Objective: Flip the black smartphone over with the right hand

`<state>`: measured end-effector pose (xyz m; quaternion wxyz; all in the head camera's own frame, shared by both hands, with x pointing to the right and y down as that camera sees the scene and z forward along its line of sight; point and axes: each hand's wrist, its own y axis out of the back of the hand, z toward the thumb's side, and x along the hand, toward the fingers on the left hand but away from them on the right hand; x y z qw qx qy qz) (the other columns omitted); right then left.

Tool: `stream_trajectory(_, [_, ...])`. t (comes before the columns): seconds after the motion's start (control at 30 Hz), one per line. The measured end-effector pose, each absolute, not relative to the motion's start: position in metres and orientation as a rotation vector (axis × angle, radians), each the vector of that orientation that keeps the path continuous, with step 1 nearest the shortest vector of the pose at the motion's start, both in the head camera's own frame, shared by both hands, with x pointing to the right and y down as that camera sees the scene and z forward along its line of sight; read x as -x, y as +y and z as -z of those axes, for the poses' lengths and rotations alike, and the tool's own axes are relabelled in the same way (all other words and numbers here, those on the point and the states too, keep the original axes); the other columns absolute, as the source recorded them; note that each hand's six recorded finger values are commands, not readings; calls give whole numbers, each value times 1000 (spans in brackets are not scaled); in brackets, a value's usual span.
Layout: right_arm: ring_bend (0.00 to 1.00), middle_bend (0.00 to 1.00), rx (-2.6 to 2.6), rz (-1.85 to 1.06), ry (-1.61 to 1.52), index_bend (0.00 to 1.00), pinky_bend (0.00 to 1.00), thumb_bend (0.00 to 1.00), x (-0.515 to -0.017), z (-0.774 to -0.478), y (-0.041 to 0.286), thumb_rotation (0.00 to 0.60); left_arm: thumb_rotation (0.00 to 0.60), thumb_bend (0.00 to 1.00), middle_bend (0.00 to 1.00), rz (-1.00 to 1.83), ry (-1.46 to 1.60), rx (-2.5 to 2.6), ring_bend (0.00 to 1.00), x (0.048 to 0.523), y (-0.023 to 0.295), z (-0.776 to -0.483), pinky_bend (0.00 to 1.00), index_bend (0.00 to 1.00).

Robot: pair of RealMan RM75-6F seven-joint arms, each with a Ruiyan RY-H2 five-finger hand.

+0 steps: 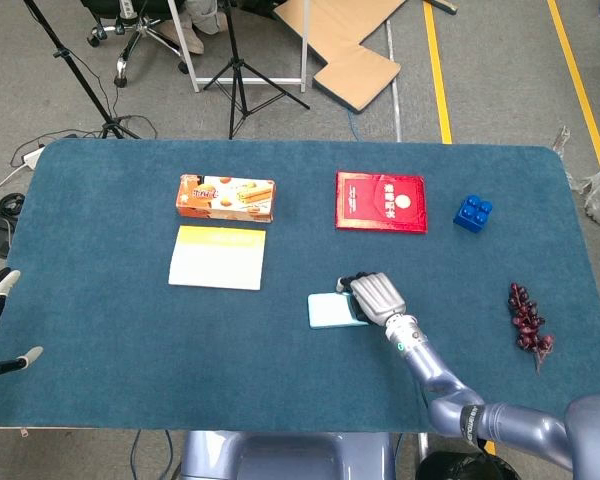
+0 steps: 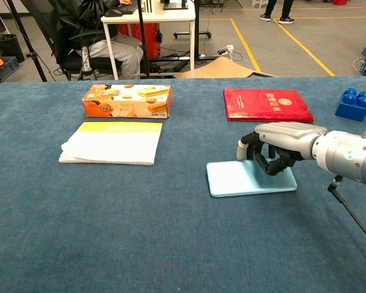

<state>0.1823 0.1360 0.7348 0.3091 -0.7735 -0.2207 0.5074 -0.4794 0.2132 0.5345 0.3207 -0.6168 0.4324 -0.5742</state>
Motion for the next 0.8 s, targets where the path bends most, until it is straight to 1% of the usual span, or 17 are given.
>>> stream_trajectory(0.2, [255, 356, 1981, -1258, -610, 334, 346, 697, -178, -722, 126, 600, 600, 0, 0, 1508, 1146, 1623, 0, 481, 213, -534, 0, 0])
stream_trajectory(0.37, [216, 311, 1894, -1095, -649, 313, 277, 685, -177, -693, 117, 600, 600, 0, 0, 1491, 1156, 1627, 0, 481, 213, -530, 0, 0])
stream_trajectory(0.47, [133, 226, 1834, -986, -698, 237, 137, 656, -184, -669, 112, 600, 600, 0, 0, 1479, 1160, 1631, 0, 481, 214, -527, 0, 0])
stream_trajectory(0.5, [96, 186, 1817, -960, -715, 199, 72, 638, -188, -661, 111, 600, 600, 0, 0, 1474, 1161, 1632, 0, 480, 214, -526, 0, 0])
stream_trajectory(0.53, [58, 147, 1795, -930, -739, 163, 26, 598, -196, -651, 111, 600, 600, 0, 0, 1469, 1162, 1634, 0, 480, 214, -526, 0, 0])
stream_trajectory(0.57, [36, 123, 1781, -912, -758, 142, 8, 556, -204, -643, 111, 600, 600, 0, 0, 1462, 1163, 1636, 0, 480, 214, -524, 0, 0])
stream_trajectory(0.6, [13, 91, 1768, -898, -778, 121, 0, 466, -211, -636, 112, 600, 600, 0, 0, 1457, 1162, 1637, 0, 479, 215, -524, 0, 0])
stream_trajectory(0.63, [2, 60, 1757, -886, -807, 106, 0, 350, -223, -627, 114, 600, 600, 0, 0, 1451, 1160, 1638, 0, 479, 215, -523, 0, 0])
stream_trajectory(0.67, [0, 42, 1751, -882, -833, 98, 0, 262, -231, -620, 117, 600, 600, 0, 0, 1444, 1157, 1640, 0, 479, 215, -522, 0, 0])
stream_trajectory(0.7, [0, 20, 1747, -881, -860, 86, 0, 136, -240, -614, 119, 600, 600, 0, 0, 1441, 1155, 1640, 0, 479, 216, -521, 0, 0])
stream_trajectory(0.73, [0, 7, 1742, -883, -898, 70, 0, 48, -253, -606, 124, 600, 600, 0, 0, 1439, 1152, 1639, 0, 480, 216, -521, 0, 0])
stream_trajectory(0.8, [0, 0, 1732, -900, -951, 50, 0, 0, -271, -594, 130, 600, 600, 0, 0, 1434, 1148, 1637, 0, 480, 217, -521, 0, 0])
